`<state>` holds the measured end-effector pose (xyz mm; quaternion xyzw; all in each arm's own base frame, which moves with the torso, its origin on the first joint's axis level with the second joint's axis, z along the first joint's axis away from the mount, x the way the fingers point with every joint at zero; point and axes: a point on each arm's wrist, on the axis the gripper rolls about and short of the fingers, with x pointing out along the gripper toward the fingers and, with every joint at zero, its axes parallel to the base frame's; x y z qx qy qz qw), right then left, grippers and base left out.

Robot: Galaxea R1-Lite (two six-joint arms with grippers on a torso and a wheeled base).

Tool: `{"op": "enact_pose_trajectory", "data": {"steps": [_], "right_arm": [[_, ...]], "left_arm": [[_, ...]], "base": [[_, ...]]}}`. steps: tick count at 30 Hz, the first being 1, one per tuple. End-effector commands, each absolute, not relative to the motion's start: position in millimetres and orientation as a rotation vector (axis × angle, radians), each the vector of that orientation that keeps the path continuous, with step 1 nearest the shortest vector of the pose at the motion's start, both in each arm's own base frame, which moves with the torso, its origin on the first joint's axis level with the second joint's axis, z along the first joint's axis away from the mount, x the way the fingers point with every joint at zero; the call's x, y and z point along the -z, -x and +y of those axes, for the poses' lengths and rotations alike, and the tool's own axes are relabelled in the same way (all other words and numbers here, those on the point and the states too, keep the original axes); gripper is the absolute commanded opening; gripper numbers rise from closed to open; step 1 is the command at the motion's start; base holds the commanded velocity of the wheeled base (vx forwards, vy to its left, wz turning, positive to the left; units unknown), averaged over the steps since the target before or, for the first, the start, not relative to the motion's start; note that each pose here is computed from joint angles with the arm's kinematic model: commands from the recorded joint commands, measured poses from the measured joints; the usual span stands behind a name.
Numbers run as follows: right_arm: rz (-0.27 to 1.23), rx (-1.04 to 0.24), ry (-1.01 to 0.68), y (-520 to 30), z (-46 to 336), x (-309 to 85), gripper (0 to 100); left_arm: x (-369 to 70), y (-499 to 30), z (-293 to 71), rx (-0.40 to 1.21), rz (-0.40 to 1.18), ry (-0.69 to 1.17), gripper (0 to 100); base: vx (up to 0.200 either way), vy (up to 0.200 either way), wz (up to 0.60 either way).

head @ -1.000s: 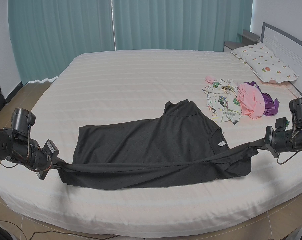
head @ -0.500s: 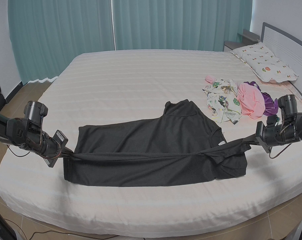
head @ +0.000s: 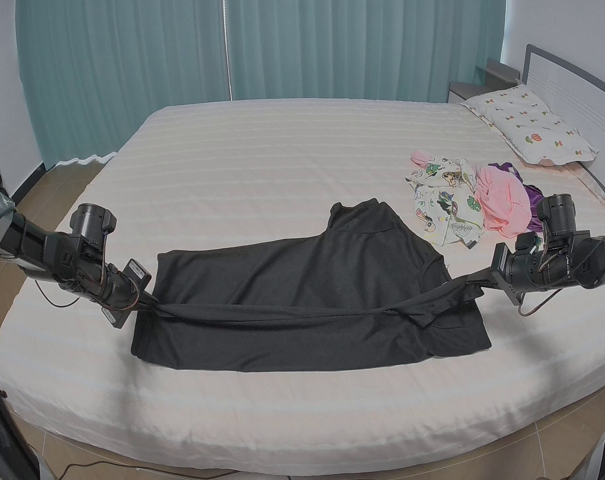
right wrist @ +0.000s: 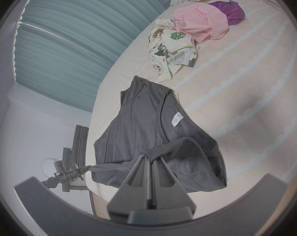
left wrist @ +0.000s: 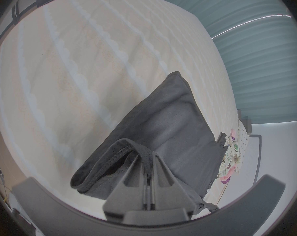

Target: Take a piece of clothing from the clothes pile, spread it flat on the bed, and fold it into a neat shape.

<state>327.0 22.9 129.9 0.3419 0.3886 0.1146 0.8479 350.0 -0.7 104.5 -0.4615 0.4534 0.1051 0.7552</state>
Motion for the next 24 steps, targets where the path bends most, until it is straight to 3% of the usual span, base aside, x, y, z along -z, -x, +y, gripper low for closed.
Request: {"op": "enact_pose_trajectory", "data": {"steps": [1, 24], "right_arm": [[0.869, -0.222, -0.732, -334.7, 22.6, -110.9, 0], [0.887, -0.199, -0.777, -344.7, 23.5, -103.5, 0]], "left_arm": [[-85.4, -366.8, 0.1, -0.257, 1.02, 1.026, 0], [-78.3, -374.3, 3.0, -0.274, 1.028, 1.047, 0]], "base": [[0.0, 0.0, 0.0], [0.0, 0.0, 0.0]]}}
